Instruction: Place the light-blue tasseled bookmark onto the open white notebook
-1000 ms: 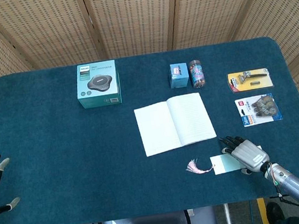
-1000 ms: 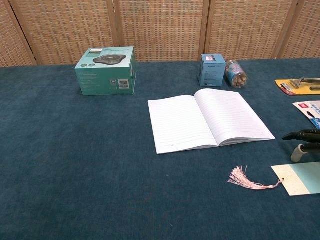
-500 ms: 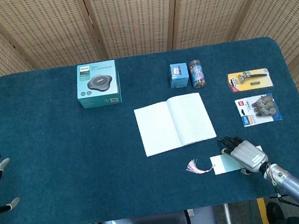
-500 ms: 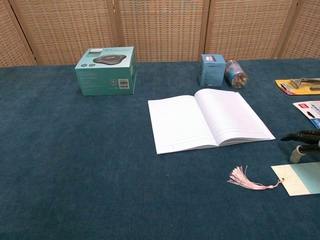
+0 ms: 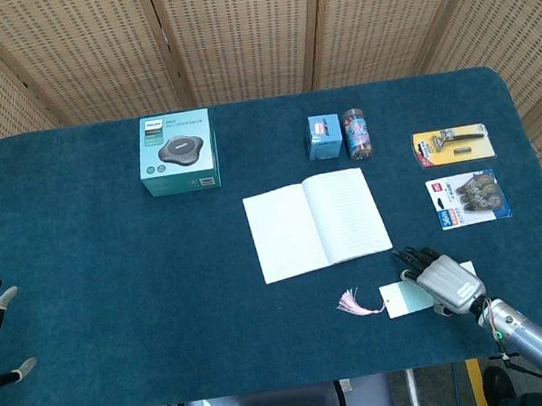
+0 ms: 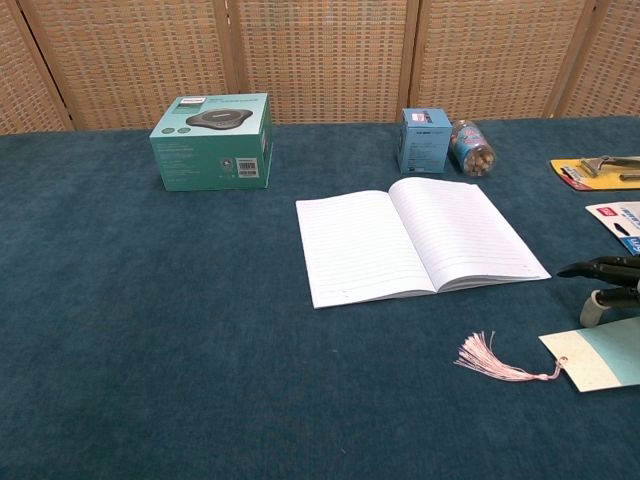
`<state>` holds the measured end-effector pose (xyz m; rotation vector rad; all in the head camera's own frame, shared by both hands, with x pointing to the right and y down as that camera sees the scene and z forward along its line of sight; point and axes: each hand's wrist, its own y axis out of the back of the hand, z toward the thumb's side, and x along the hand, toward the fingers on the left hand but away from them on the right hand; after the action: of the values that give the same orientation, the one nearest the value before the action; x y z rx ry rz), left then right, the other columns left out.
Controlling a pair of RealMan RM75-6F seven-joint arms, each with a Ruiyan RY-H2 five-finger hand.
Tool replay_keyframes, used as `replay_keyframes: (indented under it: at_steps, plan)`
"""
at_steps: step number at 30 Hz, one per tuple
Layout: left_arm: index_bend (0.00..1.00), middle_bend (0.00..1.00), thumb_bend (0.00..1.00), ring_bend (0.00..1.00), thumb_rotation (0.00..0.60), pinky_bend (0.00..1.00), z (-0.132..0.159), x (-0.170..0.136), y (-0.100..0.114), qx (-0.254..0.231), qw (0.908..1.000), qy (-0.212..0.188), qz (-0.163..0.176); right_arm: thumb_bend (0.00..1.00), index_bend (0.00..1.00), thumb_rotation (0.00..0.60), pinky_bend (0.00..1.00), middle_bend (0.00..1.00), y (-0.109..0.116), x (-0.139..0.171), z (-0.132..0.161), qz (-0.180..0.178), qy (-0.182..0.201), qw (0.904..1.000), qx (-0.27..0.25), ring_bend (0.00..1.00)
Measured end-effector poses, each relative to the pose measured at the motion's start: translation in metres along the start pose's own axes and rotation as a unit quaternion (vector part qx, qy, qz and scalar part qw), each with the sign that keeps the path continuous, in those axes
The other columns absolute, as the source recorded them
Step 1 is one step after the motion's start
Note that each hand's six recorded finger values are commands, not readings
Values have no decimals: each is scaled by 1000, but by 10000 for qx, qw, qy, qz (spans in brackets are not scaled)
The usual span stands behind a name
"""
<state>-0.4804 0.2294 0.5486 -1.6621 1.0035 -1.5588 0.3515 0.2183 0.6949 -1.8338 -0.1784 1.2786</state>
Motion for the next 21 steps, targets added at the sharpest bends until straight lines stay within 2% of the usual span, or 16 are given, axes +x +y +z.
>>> replay_keyframes:
  at_steps: [11,17,21]
  plan:
    - [0,0,0,0,600,0,0,0,1,-10,10000,8,15,260,553,600,167,0,7,5,0,-227,56,9997,-24,0]
    - [0,0,0,0,600,0,-1,0,1,-23,10000,10,22,260,553,600,167,0,18,8,-3,-457,25,9989,-28,0]
    - [0,0,0,0,600,0,-1,-1,2,-37,10000,3,35,311,553,600,167,0,32,12,-7,-668,-15,9978,-21,0]
